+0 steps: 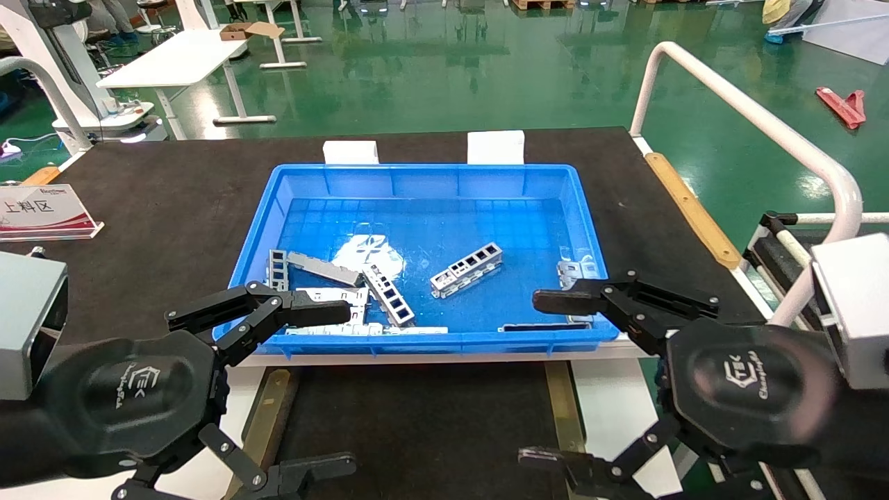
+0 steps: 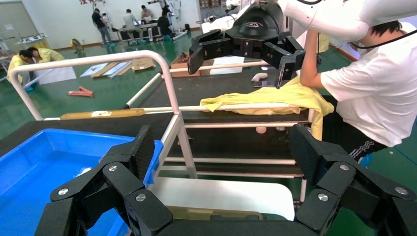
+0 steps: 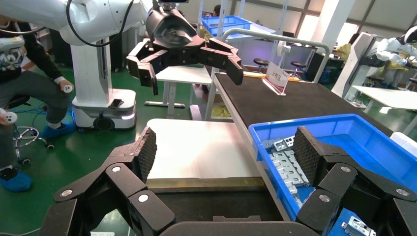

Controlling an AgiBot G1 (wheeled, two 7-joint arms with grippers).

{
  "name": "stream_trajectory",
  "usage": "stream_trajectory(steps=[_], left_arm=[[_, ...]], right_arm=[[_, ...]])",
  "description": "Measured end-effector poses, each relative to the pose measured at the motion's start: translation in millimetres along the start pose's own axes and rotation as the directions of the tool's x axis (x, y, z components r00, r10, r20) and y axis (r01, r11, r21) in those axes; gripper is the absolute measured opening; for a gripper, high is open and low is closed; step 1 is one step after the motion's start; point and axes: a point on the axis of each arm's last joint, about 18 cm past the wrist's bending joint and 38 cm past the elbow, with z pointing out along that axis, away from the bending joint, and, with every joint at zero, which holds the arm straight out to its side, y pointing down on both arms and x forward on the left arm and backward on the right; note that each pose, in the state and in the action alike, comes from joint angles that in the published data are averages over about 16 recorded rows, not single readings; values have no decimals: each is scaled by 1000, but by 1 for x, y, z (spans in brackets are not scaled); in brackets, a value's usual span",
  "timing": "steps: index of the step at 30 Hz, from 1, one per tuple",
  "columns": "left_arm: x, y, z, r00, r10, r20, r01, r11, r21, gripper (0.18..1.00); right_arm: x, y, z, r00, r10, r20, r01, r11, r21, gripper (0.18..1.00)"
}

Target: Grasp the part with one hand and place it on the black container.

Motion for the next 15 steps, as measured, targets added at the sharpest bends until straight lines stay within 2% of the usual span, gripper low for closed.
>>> stream_trajectory(steps=[15], left_arm=[[0, 0, 0, 1000, 0, 0, 0, 1000, 0, 1001]], right_arm=[[0, 0, 0, 1000, 0, 0, 0, 1000, 0, 1001]])
